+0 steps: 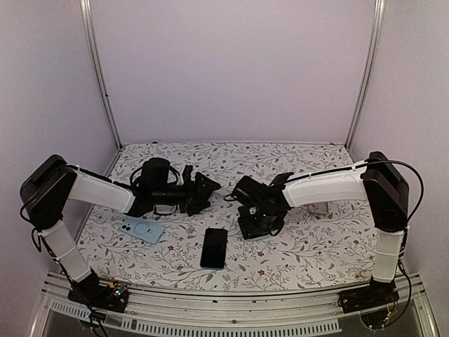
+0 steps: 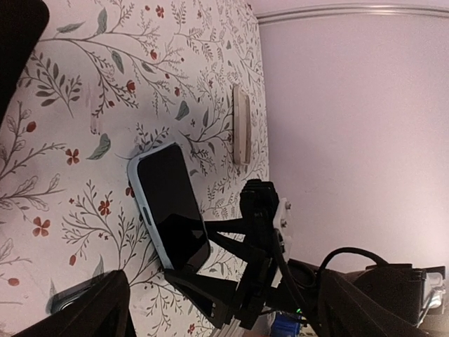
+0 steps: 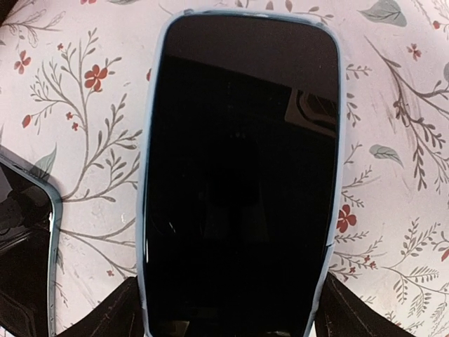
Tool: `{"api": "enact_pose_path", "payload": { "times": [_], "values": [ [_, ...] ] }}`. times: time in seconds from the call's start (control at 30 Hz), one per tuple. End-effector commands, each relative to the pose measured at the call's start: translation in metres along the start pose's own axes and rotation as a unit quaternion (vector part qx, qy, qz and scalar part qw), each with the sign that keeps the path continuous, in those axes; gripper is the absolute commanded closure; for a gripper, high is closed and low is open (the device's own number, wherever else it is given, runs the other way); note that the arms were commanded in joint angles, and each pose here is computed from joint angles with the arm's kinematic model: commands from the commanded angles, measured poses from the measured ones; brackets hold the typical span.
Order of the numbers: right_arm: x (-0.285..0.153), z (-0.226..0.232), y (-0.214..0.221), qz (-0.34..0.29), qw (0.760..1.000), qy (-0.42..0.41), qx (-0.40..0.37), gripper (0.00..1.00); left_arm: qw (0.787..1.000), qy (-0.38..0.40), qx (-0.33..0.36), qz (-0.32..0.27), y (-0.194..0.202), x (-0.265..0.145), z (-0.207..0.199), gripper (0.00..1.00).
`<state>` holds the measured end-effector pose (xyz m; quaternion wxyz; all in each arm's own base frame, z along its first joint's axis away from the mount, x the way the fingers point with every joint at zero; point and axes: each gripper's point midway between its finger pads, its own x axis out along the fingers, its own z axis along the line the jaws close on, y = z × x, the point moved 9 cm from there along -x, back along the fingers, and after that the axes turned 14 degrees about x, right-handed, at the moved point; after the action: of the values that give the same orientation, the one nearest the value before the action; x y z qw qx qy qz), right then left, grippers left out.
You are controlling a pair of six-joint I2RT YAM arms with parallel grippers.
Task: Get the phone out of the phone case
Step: Pick up the phone with the phone case at the center of the board, then pass from the right arm to the left
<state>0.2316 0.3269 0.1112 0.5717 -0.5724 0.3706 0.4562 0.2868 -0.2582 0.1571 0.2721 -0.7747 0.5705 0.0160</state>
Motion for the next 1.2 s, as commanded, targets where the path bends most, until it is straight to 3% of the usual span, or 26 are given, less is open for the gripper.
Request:
{"api": "enact_pose_path", "payload": {
  "times": [0.0,0.7,1.17],
  "values": [
    [-0.032,-0.001,-0.015,-0.057,0.998,-0.03,0.018,0.49,1.0,0.011,-0.007,0.007,0.0,0.005,0.002,0.06],
    [-0.038,-0.012,-0.024,-0.062,0.993,-0.091,0.05,0.49,0.998,0.023,-0.051,0.038,0.008,0.034,-0.002,0.06],
    [-0.031,-0.03,-0.022,-0.038,0.98,-0.167,0.102,0.48,0.991,-0.027,-0.104,0.074,0.021,0.071,0.006,0.16]
  ]
}}
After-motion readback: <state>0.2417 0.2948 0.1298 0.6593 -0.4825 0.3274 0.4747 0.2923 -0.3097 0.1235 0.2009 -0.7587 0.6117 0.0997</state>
